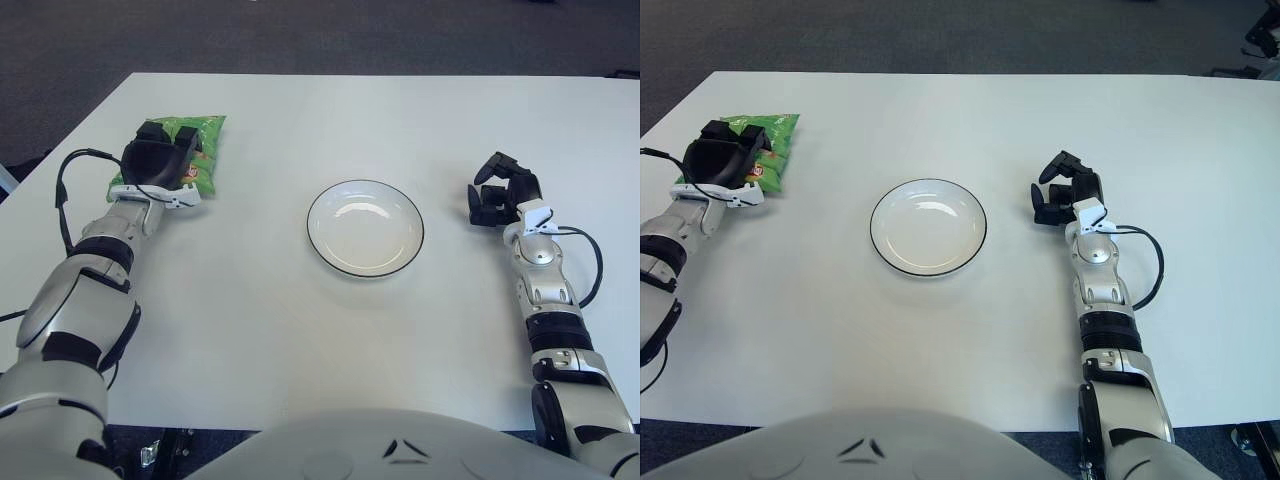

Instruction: Put the snack into the plate.

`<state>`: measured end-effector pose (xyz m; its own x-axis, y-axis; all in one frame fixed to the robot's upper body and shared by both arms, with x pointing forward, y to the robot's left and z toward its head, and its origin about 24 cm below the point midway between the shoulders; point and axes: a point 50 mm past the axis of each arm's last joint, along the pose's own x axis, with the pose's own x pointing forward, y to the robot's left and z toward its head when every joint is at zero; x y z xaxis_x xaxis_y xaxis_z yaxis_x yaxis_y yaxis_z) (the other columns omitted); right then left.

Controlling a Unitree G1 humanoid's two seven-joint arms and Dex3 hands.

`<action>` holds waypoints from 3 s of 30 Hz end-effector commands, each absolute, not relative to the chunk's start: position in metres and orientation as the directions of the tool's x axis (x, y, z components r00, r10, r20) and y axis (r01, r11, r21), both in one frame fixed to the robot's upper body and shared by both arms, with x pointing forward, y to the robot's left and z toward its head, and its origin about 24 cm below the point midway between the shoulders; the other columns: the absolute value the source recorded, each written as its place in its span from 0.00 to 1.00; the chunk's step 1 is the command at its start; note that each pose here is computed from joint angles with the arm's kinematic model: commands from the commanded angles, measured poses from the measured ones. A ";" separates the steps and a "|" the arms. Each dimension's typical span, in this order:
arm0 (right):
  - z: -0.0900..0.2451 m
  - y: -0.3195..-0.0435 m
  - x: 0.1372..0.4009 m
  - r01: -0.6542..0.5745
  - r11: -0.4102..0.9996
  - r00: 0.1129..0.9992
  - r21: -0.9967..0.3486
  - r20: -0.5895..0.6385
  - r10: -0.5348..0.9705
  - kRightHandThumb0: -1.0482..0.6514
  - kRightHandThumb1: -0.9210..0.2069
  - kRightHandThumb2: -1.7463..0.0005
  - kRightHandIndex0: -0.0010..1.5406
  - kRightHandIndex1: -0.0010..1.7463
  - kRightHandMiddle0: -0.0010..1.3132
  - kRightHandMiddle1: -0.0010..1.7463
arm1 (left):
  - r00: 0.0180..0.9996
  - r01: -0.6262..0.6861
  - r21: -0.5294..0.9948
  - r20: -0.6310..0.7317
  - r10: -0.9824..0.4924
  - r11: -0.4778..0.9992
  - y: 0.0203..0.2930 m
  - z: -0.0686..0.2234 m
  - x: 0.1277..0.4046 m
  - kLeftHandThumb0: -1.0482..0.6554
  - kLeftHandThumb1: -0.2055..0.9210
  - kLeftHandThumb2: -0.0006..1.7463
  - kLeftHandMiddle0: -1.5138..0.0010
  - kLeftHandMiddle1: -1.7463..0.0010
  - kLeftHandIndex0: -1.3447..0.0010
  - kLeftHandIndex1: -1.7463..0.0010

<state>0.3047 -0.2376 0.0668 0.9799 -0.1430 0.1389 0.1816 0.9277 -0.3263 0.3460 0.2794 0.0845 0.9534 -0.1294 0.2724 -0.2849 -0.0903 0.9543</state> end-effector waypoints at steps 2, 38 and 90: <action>0.029 -0.239 0.291 0.126 0.924 0.988 -0.360 -0.043 -0.151 0.32 0.58 0.21 0.88 1.00 0.50 1.00 | 0.956 -0.258 0.958 0.236 -0.176 -0.121 0.275 0.074 0.341 0.62 0.07 0.94 0.32 0.29 0.37 0.00; 0.019 -0.245 0.299 0.105 0.945 0.993 -0.309 -0.026 -0.119 0.31 0.62 0.18 0.85 1.00 0.53 1.00 | 0.548 -0.639 0.734 0.644 -0.534 0.230 0.188 0.189 0.323 0.62 0.19 0.94 0.43 0.05 0.54 0.00; 0.018 -0.240 0.301 0.097 0.948 0.992 -0.303 -0.043 -0.115 0.31 0.62 0.18 0.86 1.00 0.53 1.00 | 0.197 -0.519 0.715 0.634 -0.748 0.469 0.103 0.217 0.293 0.61 0.21 0.93 0.43 0.06 0.56 0.00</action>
